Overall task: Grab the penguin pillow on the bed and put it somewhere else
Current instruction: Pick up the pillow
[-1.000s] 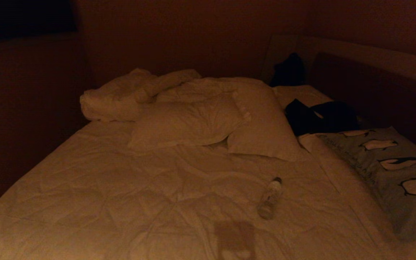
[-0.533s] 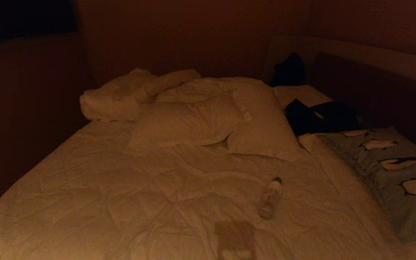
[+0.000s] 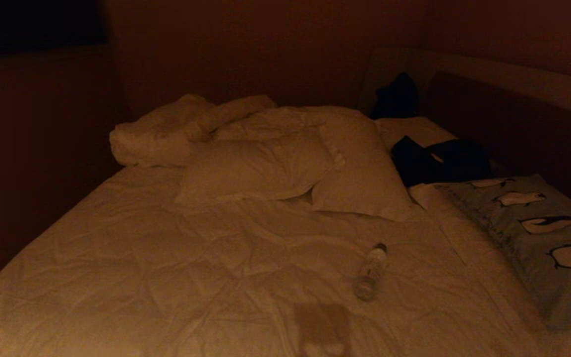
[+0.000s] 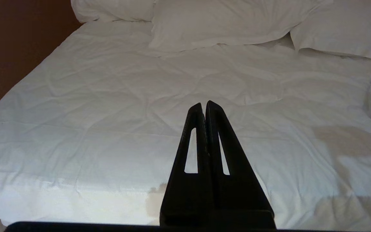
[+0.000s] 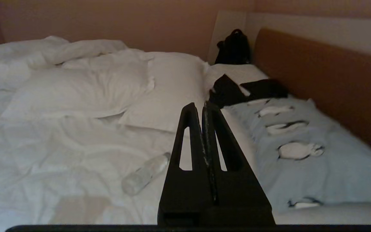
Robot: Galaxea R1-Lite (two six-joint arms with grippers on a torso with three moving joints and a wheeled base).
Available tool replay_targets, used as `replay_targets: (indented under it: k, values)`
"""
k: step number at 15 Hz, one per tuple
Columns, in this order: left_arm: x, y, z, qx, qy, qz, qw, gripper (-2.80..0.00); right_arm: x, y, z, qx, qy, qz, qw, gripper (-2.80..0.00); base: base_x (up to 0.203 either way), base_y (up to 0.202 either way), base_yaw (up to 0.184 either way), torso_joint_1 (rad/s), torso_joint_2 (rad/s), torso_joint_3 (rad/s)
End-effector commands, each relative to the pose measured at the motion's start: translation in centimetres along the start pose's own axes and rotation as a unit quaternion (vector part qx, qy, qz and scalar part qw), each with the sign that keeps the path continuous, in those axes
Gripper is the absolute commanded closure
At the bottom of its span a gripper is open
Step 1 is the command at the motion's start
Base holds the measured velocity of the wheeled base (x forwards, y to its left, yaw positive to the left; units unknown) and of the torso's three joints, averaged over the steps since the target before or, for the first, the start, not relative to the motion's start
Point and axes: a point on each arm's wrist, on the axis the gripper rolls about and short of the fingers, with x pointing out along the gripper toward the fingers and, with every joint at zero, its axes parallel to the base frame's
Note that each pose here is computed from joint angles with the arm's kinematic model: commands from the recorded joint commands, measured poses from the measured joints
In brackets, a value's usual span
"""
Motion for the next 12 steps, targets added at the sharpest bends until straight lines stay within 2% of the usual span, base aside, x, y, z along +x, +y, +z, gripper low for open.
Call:
replay_targets:
  k: [1, 5, 9, 12]
  values:
    - [0.0, 0.0, 0.0, 0.000, 0.000, 0.001, 1.0000, 0.00, 1.2, -0.1, 1.7, -0.005, 0.018, 0.001, 1.000, 0.00, 0.000, 0.000, 0.000, 0.000, 0.00, 0.000]
    - [0.0, 0.0, 0.0, 0.000, 0.000, 0.001, 1.0000, 0.00, 5.1, -0.3, 4.8, -0.006, 0.065, 0.001, 0.998, 0.00, 0.000, 0.000, 0.000, 0.000, 0.00, 0.000]
    - [0.0, 0.0, 0.0, 0.000, 0.000, 0.001, 1.0000, 0.00, 9.8, -0.6, 5.4, -0.013, 0.140, -0.042, 0.989, 0.00, 0.000, 0.000, 0.000, 0.000, 0.00, 0.000]
    - [0.0, 0.0, 0.0, 0.000, -0.001, 0.001, 1.0000, 0.00, 12.1, -0.6, 5.0, -0.016, 0.179, -0.050, 0.982, 0.00, 0.000, 0.000, 0.000, 0.000, 0.00, 0.000]
